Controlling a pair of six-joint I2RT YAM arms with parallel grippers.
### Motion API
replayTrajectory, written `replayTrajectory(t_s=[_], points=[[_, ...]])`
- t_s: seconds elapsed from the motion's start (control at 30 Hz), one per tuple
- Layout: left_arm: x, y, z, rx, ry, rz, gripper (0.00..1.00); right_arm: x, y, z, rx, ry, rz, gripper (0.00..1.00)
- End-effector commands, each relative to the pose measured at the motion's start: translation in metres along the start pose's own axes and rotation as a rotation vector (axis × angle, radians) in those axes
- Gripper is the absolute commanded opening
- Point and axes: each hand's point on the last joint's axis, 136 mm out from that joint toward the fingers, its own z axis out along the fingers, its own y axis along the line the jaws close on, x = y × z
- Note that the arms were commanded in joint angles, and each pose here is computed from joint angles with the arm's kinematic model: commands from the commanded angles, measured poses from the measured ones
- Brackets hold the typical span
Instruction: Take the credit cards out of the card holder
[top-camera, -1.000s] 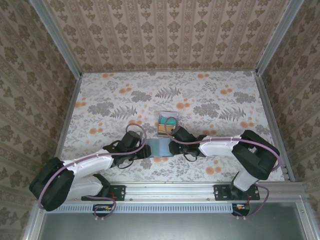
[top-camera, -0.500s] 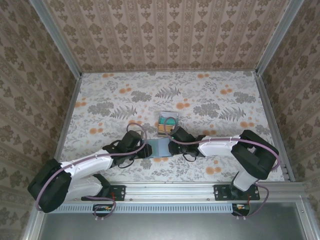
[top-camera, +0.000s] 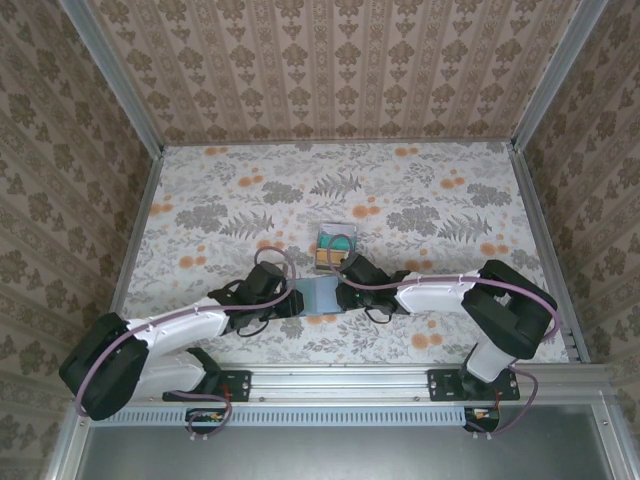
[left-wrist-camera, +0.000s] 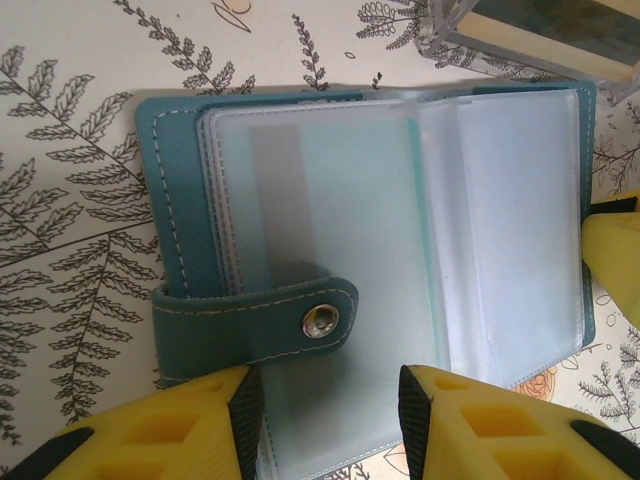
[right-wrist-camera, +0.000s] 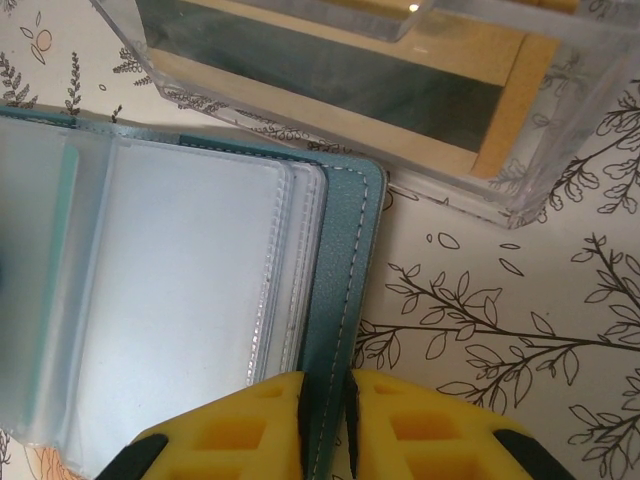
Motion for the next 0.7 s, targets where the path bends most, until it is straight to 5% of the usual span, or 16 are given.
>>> replayTrajectory(t_s=[0.0,0.3,0.67], points=[[0.0,0.001,-0.002,-0.029,0.001,0.02,0.43,0.011,0.003,0.005,0.001,0.044,-0.002,0.21],[0.001,0.007,-0.007,-0.062,-0.008,0.023,0.43,0.011,0.005,0.006,-0.002,0.043,-0.002,0.21],[-0.001,-0.019,0.003,0.067,-0.001,0.033,0.43,0.012,0.007,0.007,-0.006,0.046,-0.001,0.21]])
